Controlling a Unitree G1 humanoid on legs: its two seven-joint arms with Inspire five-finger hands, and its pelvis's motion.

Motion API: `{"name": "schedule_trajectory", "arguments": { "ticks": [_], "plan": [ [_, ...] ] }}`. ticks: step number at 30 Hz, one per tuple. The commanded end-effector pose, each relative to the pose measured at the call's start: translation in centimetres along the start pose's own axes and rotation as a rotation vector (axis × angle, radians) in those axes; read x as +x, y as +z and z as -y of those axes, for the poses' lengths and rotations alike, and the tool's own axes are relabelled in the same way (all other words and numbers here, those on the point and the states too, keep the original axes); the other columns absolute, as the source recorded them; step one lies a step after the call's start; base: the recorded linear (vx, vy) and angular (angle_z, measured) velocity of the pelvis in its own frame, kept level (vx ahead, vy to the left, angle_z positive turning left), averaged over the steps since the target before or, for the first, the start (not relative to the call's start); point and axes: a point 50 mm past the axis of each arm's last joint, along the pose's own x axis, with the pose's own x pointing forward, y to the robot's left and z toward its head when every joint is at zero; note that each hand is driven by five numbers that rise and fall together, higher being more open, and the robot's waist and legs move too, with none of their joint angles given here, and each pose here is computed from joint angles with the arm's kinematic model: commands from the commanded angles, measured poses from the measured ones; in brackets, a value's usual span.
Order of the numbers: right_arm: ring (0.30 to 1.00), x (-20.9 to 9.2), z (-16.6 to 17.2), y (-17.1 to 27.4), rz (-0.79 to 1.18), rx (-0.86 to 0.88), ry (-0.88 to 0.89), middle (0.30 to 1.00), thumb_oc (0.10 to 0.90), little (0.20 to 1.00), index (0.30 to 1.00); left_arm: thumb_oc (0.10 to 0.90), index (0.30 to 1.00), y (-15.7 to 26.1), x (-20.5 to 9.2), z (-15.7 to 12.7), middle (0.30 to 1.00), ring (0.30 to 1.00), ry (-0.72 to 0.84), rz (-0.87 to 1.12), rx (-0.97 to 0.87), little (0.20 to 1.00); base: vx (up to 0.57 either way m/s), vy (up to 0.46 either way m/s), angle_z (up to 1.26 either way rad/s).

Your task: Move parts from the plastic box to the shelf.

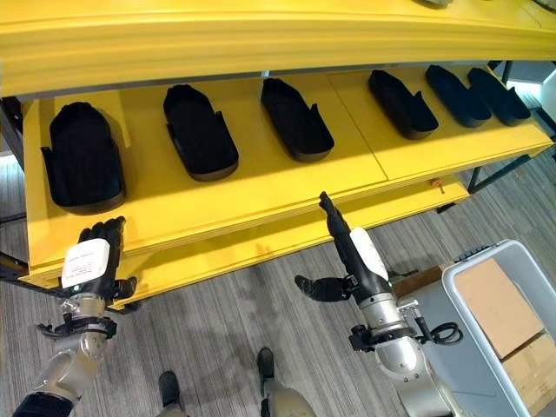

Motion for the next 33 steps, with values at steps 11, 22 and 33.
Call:
{"name": "schedule_trajectory", "arguments": {
  "ticks": [11, 22, 33],
  "plan": [
    [1.000, 1.6, 2.8, 3.8, 0.230, 0.020, -0.120, 1.000, 0.900, 1.000, 1.000, 0.900, 1.000, -0.7, 4.6, -4.8, 1.000, 1.000, 0.236, -0.039, 0.036, 1.000, 0.00, 0.002, 0.00],
    [1.000, 1.6, 2.9, 4.0, 0.240, 0.029, -0.105, 1.000, 0.900, 1.000, 1.000, 0.900, 1.000, -1.7, 5.8, -5.4, 1.000, 1.000, 0.240, -0.081, 0.077, 1.000, 0.01, 0.006, -0.01],
    [1.000, 1.5, 2.9, 4.0, 0.245, 0.031, -0.096, 1.000, 0.900, 1.000, 1.000, 0.900, 1.000, -2.5, 6.1, -5.9, 1.000, 1.000, 0.244, -0.101, 0.113, 1.000, 0.00, 0.006, -0.02]
  ]
}}
